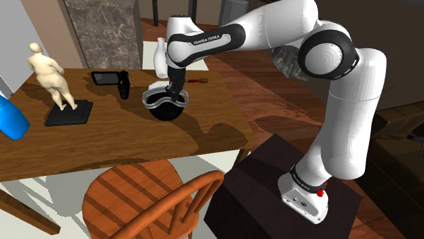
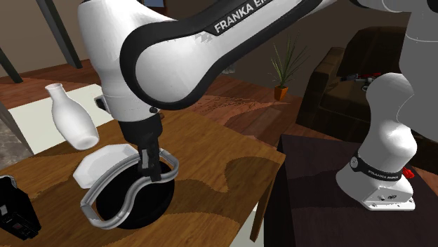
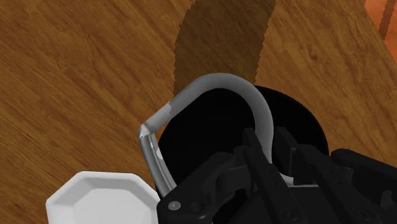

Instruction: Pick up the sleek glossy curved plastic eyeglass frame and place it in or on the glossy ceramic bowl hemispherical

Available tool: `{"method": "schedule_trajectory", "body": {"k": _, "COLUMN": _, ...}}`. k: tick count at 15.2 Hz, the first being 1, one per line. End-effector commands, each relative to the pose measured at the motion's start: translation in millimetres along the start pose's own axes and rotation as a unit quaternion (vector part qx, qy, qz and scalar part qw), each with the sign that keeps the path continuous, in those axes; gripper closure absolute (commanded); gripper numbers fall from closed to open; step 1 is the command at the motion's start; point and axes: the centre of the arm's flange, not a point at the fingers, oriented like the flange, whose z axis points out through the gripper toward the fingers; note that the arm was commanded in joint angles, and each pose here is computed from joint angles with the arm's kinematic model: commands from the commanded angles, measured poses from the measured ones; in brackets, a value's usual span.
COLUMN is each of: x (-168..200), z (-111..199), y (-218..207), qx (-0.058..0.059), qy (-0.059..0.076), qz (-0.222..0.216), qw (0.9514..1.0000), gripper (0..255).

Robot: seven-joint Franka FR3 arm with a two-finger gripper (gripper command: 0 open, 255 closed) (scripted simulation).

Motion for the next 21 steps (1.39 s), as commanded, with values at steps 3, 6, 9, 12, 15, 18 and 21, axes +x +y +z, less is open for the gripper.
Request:
{"method": "schedule_trajectory", "body": {"k": 3, "x": 0, "z": 0, "y": 0, "qx": 0.000, "qy": 0.000, "qz": 0.000, "qw": 1.0000, "gripper": 255}}
{"method": "schedule_trajectory", "body": {"k": 6, "x": 0, "z": 0, "y": 0, "qx": 0.000, "qy": 0.000, "qz": 0.000, "qw": 1.0000, "gripper": 0}}
{"method": "schedule_trajectory", "body": {"k": 9, "x": 0, "z": 0, "y": 0, "qx": 0.000, "qy": 0.000, "qz": 0.000, "qw": 1.0000, "gripper": 0}}
{"method": "schedule_trajectory", "body": {"k": 12, "x": 0, "z": -40, "y": 0, "qx": 0.000, "qy": 0.000, "qz": 0.000, "qw": 1.0000, "gripper": 0}}
{"method": "schedule_trajectory", "body": {"k": 15, "x": 0, "z": -50, "y": 0, "qx": 0.000, "qy": 0.000, "qz": 0.000, "qw": 1.0000, "gripper": 0}}
{"method": "schedule_trajectory", "body": {"k": 18, "x": 0, "z": -50, "y": 0, "qx": 0.000, "qy": 0.000, "qz": 0.000, "qw": 1.0000, "gripper": 0}}
{"method": "schedule_trajectory", "body": {"k": 21, "x": 0, "z": -50, "y": 0, "qx": 0.000, "qy": 0.000, "qz": 0.000, "qw": 1.0000, "gripper": 0}}
